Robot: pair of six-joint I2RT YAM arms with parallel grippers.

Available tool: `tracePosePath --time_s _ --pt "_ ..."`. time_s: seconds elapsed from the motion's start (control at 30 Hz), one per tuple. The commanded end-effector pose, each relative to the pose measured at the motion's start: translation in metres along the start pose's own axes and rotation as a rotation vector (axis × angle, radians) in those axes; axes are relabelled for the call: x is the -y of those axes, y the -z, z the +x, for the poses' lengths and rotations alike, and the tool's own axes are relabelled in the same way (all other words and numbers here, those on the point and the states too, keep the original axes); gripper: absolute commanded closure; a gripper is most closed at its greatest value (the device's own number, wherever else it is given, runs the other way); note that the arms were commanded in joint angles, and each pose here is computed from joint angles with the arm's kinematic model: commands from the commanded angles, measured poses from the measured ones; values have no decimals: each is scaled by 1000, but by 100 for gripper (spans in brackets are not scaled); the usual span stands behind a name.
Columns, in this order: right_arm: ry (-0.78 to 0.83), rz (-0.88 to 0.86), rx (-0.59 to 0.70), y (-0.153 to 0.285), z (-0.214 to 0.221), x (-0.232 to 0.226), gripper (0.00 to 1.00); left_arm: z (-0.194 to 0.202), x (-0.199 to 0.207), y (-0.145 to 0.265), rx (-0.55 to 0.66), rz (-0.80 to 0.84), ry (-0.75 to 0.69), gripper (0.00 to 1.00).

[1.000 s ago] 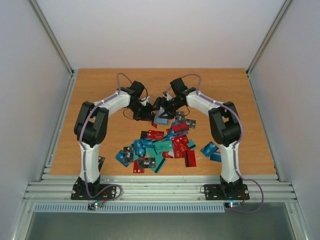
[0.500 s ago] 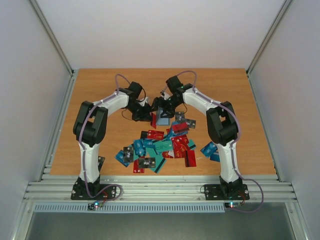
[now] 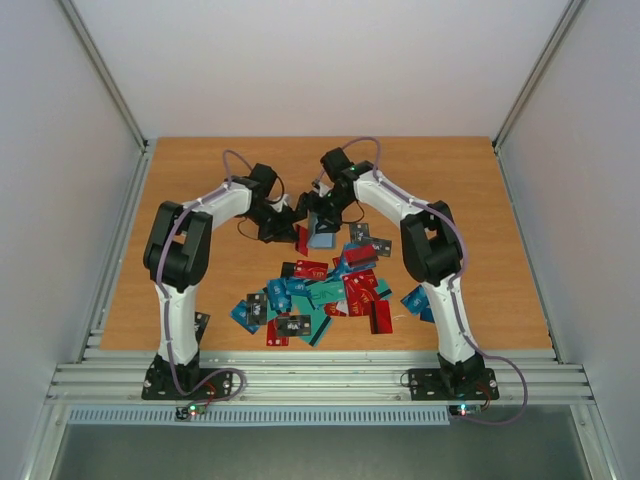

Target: Put the credit cards into the card holder

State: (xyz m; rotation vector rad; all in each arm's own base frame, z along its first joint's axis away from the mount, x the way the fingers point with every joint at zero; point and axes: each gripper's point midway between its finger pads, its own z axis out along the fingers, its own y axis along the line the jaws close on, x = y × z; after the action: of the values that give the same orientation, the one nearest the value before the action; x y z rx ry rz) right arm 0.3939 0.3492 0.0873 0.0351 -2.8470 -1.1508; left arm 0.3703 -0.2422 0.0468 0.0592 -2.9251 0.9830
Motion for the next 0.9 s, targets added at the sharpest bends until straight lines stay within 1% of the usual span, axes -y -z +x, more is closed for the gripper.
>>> tracePosePath --time_s 0.0,0.1,0.23,0.33,0.43,0.67,0.87 --pt "179 -137 -17 -13 10 -73 23 16 18 -27 -84 76 -54 100" --pt "200 -160 -8 -6 10 -84 24 16 16 -26 -85 81 -57 100" --pt "211 -171 2 0 10 -91 24 15 14 -19 -67 112 -35 100" --pt "210 -155 4 1 9 -90 24 15 12 -10 -41 155 13 100" --pt "205 -110 12 3 8 -84 24 21 8 3 -18 158 38 100" --pt "185 -54 4 -6 4 -70 29 37 0 26 37 128 26 100" --pt "175 -67 0 -12 -2 -71 31 54 -15 39 42 24 10 100"
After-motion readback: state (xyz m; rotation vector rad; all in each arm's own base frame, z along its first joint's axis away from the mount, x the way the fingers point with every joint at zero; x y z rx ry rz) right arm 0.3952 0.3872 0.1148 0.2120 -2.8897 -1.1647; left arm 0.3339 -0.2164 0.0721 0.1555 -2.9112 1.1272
